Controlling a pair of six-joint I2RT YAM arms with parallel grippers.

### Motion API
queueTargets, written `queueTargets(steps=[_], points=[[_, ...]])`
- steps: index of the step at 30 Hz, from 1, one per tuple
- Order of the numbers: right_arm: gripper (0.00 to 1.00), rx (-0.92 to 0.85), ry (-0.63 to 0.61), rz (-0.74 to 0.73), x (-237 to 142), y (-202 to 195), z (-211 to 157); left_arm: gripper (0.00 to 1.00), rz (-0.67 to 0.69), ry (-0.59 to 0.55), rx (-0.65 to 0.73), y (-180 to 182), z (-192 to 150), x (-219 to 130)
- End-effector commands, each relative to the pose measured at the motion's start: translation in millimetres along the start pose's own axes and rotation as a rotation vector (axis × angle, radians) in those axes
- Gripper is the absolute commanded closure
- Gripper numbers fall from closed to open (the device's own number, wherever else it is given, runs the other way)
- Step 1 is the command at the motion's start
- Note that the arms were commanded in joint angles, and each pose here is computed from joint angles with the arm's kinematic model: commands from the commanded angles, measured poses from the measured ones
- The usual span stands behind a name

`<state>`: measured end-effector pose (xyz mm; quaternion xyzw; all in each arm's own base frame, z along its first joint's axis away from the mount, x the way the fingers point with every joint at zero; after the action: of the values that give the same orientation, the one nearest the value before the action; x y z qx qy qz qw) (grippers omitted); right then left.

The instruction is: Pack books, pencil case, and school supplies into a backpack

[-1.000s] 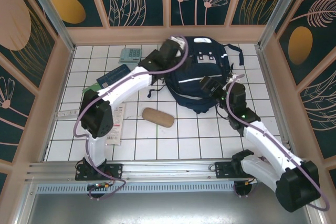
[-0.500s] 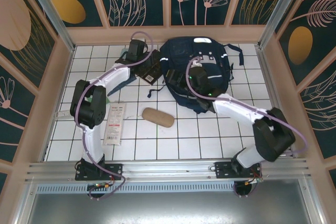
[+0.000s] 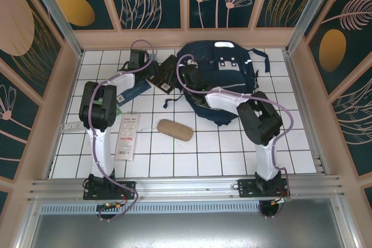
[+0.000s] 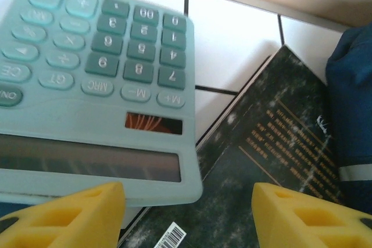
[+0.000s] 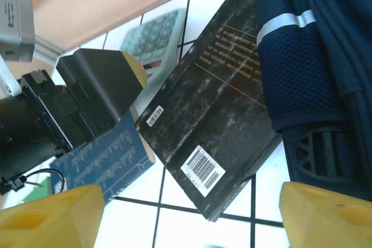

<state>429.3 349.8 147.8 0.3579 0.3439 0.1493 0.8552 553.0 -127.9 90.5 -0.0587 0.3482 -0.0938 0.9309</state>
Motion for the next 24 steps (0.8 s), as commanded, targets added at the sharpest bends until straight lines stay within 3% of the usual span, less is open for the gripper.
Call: queueTargets(steps=[1,3,15,24], points=[[0.33,0.012,-0.001,0.038,16,13,2,0.41,-0.064,-0.014,-0.034,-3,4,13],[0.47,0.016,0.018,0.043,26,12,-3,0.41,-0.068,-0.004,-0.039,-2,0,18],[0.48,0.076,0.066,-0.054,80,-15,-22,0.40,-0.089,0.012,-0.057,-5,-6,17],[0.46,0.116,-0.005,-0.240,75,-66,-9,0.37,-0.111,-0.016,-0.088,-9,-1,-3]])
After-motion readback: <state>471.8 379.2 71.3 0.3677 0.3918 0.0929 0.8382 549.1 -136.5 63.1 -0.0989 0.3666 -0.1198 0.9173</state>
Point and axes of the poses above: each hand's point on the last joint's axis, 136 mm out from that joint toward the fingers, its own x axis out along the fingers, its own y axis along the line the jaws close on, z = x × y, the point moved 3 cm from there along -x, back along the fingers, and after that the axes turned 14 degrees about x, right-handed, at the moved point
